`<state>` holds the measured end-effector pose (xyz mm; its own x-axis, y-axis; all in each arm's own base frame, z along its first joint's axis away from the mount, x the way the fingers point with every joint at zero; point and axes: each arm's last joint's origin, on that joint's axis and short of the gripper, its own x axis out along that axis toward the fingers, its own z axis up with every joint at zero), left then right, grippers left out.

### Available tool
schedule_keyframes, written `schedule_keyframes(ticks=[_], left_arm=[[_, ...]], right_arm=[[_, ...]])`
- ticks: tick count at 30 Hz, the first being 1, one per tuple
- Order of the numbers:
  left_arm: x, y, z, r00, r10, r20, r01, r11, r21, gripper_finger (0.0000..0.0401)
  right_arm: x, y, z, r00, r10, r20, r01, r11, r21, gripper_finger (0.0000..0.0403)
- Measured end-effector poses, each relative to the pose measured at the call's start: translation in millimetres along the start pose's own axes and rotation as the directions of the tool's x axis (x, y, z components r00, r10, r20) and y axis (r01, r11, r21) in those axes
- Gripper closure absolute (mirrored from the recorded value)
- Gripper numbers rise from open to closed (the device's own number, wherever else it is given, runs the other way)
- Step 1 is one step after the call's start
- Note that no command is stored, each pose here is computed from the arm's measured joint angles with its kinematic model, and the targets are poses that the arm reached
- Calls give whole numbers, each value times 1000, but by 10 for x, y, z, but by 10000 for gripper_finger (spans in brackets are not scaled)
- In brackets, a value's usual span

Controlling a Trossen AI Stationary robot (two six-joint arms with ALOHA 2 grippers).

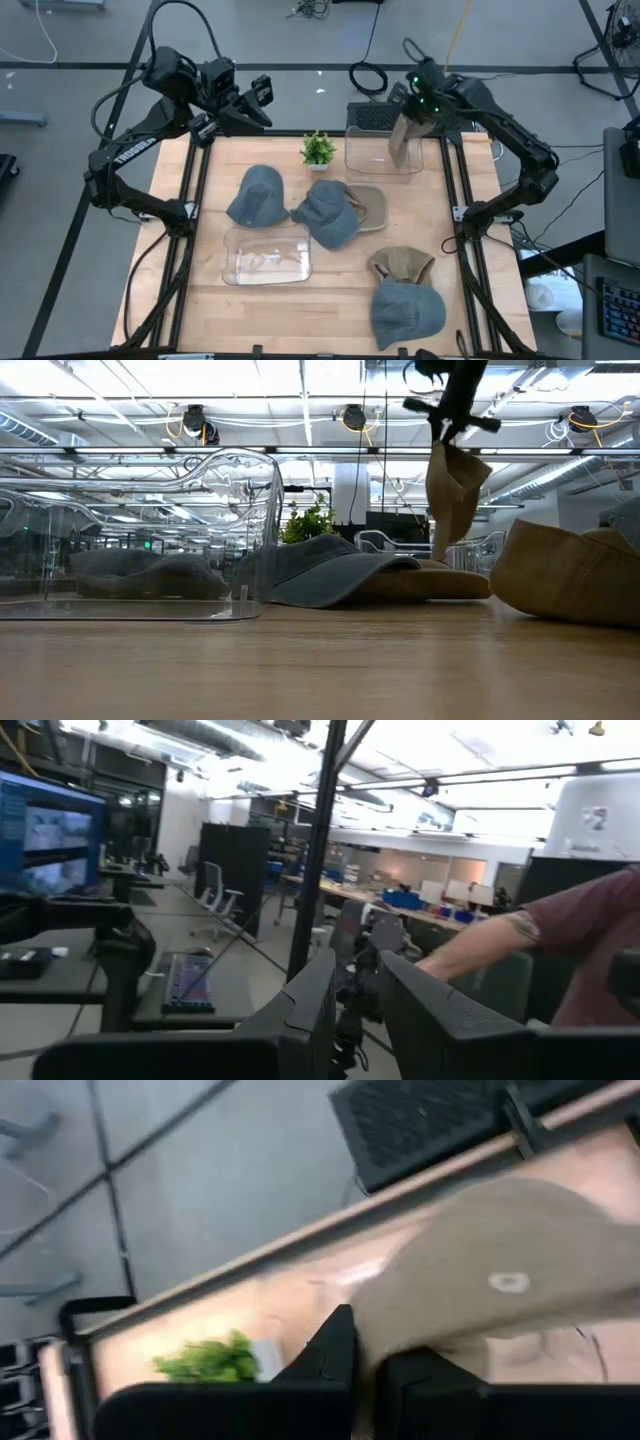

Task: Pick & Place hat
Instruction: Put the top left brown cap into the top transparent bin

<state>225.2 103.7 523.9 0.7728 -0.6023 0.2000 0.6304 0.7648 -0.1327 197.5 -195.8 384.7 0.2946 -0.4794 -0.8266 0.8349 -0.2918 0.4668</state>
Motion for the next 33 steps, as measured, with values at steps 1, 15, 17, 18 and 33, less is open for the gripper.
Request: schedule_keyframes(ticks=[1, 15, 17, 18, 33], left_arm=[[0, -2, -2, 1000, -8, -6, 8, 1000, 0, 316], [-106, 44, 23, 1000, 28, -7, -27, 1000, 14, 316], [-119, 50, 27, 999, 33, -7, -33, 999, 15, 316], [-125, 53, 28, 999, 36, -6, -36, 999, 15, 316], [-126, 56, 28, 999, 39, -5, -39, 999, 6, 316]], right_arm=[[49, -23, -20, 1000, -14, -17, 14, 1000, -3, 403], [-99, -138, -87, 989, 54, -135, -64, 996, -68, 403], [-147, -185, -96, 990, 34, -136, -45, 996, -77, 403], [-162, -209, -99, 991, 15, -130, -26, 996, -87, 403], [-49, -257, -60, 984, -75, -163, 29, 962, -273, 403]])
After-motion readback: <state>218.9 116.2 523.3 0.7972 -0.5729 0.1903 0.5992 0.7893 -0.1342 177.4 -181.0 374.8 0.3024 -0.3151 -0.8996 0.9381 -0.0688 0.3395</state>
